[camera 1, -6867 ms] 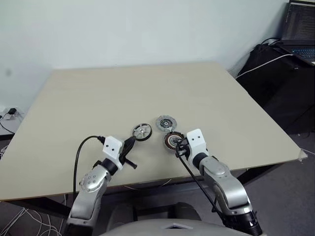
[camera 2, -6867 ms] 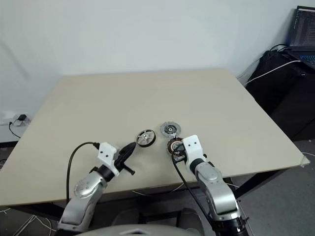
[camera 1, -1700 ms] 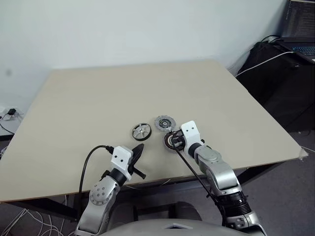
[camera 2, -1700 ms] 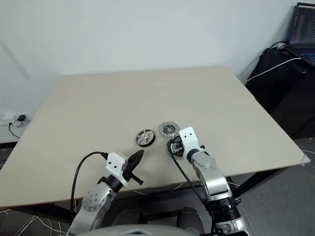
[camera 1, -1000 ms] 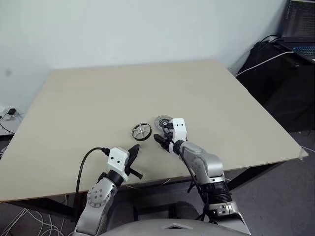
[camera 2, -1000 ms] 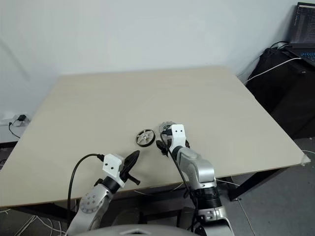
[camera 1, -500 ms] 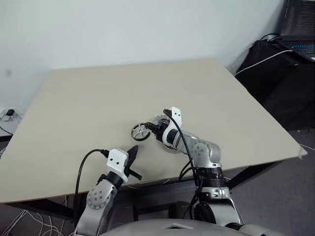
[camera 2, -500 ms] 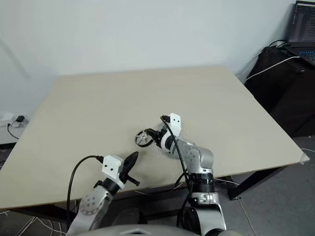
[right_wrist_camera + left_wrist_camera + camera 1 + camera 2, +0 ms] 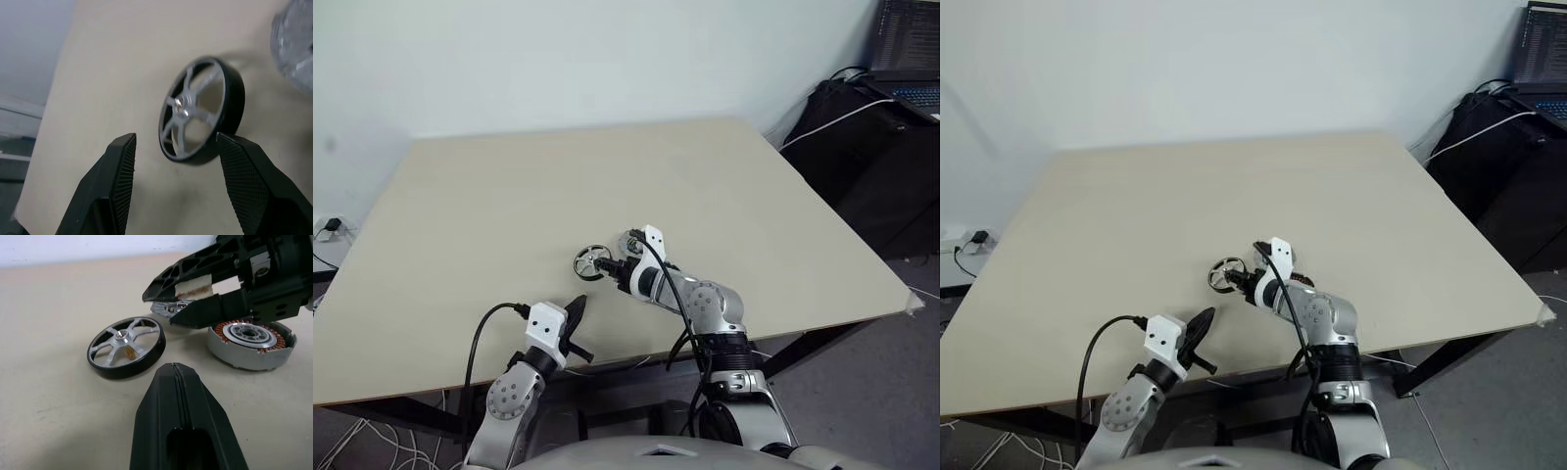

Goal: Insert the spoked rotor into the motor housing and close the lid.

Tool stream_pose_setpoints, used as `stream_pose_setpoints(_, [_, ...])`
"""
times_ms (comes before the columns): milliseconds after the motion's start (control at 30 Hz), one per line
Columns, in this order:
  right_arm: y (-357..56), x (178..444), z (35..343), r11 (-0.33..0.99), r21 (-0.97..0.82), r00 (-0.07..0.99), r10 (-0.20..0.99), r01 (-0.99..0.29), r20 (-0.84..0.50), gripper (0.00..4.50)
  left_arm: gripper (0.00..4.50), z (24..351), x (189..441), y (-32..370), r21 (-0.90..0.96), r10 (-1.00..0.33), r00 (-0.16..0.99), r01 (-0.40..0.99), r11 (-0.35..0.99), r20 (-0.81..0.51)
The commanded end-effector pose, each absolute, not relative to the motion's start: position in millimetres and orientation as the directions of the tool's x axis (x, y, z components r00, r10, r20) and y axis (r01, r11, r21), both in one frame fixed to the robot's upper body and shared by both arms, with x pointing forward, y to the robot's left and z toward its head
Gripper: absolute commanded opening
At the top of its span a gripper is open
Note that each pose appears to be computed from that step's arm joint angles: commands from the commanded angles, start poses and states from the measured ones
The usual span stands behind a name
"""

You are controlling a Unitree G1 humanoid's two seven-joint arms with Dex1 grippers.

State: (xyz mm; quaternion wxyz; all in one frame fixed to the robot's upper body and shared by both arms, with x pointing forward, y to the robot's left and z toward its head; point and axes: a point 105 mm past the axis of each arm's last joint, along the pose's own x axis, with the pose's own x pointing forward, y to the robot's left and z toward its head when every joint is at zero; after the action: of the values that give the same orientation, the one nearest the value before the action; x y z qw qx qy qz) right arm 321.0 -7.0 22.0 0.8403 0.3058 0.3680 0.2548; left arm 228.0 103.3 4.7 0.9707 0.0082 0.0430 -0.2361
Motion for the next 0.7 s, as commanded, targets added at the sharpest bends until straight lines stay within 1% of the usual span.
stream_pose_setpoints(33, [23,320,37,0.608,0.756,0.584,0.714,-0.241,-0.387,2.80,0.00,11,231,107,0.014,-0.452,0.891,0.453,0.891,-0.047])
stream_pose_setpoints(233, [23,326,32,0.595,0.776,0.595,0.708,-0.210,-0.381,2.80,0.00,3,230,110,0.016,-0.448,0.893,0.449,0.893,-0.053])
stream_pose_setpoints(433, [22,334,34,0.575,0.795,0.614,0.703,-0.193,-0.359,2.80,0.00,2,230,109,0.019,-0.448,0.893,0.449,0.893,-0.049])
stream_pose_setpoints(700, [20,345,42,0.534,0.828,0.651,0.692,-0.171,-0.312,2.80,0.00,3,230,109,0.021,-0.451,0.891,0.452,0.892,-0.047])
